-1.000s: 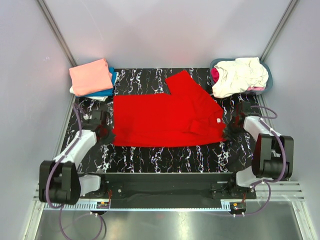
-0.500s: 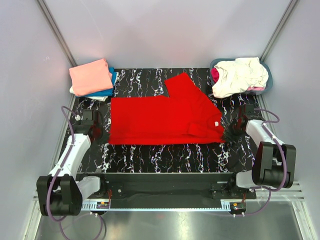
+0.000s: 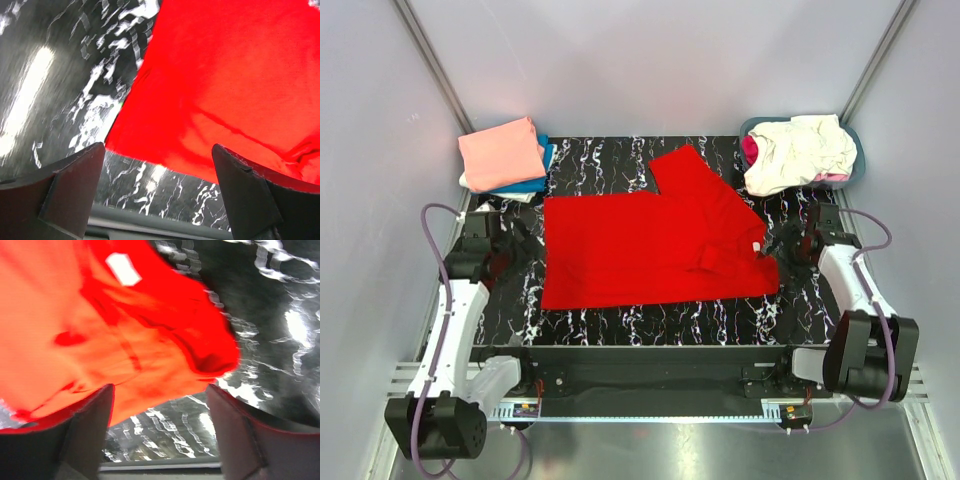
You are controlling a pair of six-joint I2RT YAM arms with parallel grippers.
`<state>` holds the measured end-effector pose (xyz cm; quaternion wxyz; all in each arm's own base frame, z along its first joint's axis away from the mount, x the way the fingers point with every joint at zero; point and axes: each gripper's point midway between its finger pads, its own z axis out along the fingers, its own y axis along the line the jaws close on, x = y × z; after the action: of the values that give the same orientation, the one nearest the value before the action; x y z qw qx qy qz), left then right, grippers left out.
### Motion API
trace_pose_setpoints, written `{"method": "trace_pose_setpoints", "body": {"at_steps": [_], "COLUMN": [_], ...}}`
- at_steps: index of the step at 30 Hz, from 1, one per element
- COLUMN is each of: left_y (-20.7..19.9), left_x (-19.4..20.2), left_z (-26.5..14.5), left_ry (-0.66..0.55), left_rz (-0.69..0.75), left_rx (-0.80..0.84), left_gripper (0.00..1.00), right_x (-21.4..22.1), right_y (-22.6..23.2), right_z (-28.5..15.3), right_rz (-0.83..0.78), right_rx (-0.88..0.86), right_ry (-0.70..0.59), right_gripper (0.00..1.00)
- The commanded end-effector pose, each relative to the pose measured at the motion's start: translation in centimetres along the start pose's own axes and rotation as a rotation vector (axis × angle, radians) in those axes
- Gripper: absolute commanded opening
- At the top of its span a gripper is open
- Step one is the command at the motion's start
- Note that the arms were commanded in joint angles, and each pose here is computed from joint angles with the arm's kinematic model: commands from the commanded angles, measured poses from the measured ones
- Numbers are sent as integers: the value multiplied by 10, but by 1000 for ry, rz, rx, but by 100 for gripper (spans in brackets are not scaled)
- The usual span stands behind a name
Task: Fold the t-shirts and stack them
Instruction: Fold the tshirt
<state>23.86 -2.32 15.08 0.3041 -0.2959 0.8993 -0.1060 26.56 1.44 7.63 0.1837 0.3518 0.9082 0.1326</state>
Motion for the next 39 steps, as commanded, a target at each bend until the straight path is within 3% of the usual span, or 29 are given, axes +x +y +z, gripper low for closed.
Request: {"method": "trace_pose_setpoints", "body": {"at_steps": [1,5,8,10,16,22,39], "left_y": [-11,-25,-28,-32,-26,-38,-6], "left_x": [5,24,30,27,32,58,78], "left_z": [8,27,32,29,51,75,96], "left_ry": [27,85,111,120,205,222,237], "left_rz": [89,123,163,188,219,183,172], "left_rx": [94,144,140,151,63,100,-2], "left_gripper": [92,86,86,86,82,76,71], "right_x": [-12,30,48,53,83,97,53], "right_y": [43,92,109,113,116,110,124], "right_z": [-27,-24,-11,-1,28,50,78], "right_rz": [-77,-257,-308,-326,-410,-432,-539], "right_rx": [-198,-257,-248,-237,-152,-96,78], "right_ry": [-63,30,97,121,172,221,140], "right_gripper": [78,55,29,23,13,11,10]}}
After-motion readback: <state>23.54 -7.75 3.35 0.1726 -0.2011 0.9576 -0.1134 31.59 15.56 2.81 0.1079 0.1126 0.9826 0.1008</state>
